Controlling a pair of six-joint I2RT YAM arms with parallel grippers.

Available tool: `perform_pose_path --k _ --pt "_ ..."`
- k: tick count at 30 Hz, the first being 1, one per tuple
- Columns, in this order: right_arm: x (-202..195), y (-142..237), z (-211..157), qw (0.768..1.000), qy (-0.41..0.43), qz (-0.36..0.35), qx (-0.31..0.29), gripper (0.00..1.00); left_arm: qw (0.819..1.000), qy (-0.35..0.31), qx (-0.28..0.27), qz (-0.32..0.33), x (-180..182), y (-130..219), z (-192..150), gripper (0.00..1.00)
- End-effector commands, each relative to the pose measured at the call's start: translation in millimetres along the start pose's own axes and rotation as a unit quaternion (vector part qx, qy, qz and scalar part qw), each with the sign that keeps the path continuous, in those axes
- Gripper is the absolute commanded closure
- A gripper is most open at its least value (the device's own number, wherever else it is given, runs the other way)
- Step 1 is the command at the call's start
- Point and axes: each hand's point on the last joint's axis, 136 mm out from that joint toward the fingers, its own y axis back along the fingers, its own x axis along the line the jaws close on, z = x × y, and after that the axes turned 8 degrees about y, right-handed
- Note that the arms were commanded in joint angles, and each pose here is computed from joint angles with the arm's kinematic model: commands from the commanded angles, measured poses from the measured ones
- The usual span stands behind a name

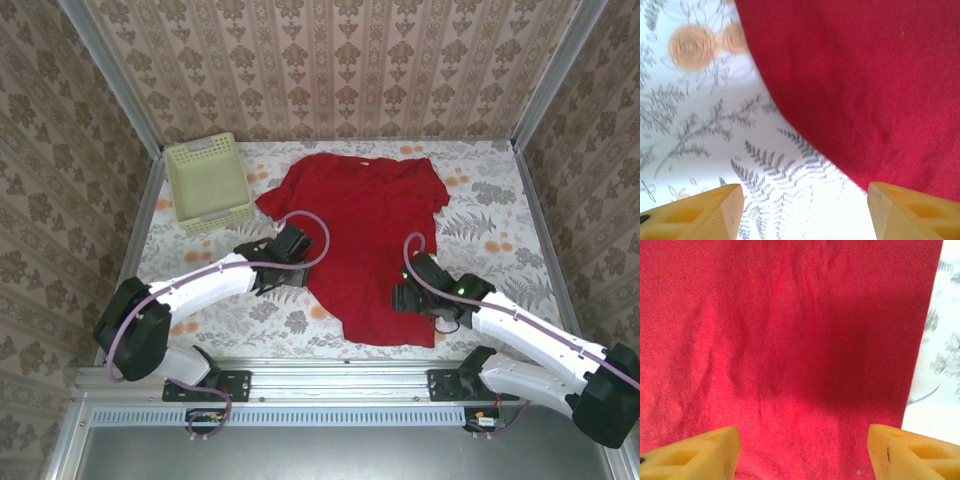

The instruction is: Fold the inside-out t-shirt

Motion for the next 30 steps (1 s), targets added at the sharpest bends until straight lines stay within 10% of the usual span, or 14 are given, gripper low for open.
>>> perform_pose_path --k 1,20,30 --pt "-16.5 -12.8 -40.7 0.996 -0.059 -0.033 0.052 0.34 0.998 0.025 -0.043 -0.027 -15.4 9.4 9.9 0.33" --pt "-20.4 -48.0 -38.4 0.988 -0.079 -0.108 0.080 0.49 0.998 -0.032 0.028 -0.046 -74.5 -37.7 -25.4 0.35" --pt "-32.2 -29.9 -7.3 0.989 -0.053 -0.136 0.035 1.00 0.998 -0.042 0.027 -0.033 -77.2 -44.2 -4.7 0.87"
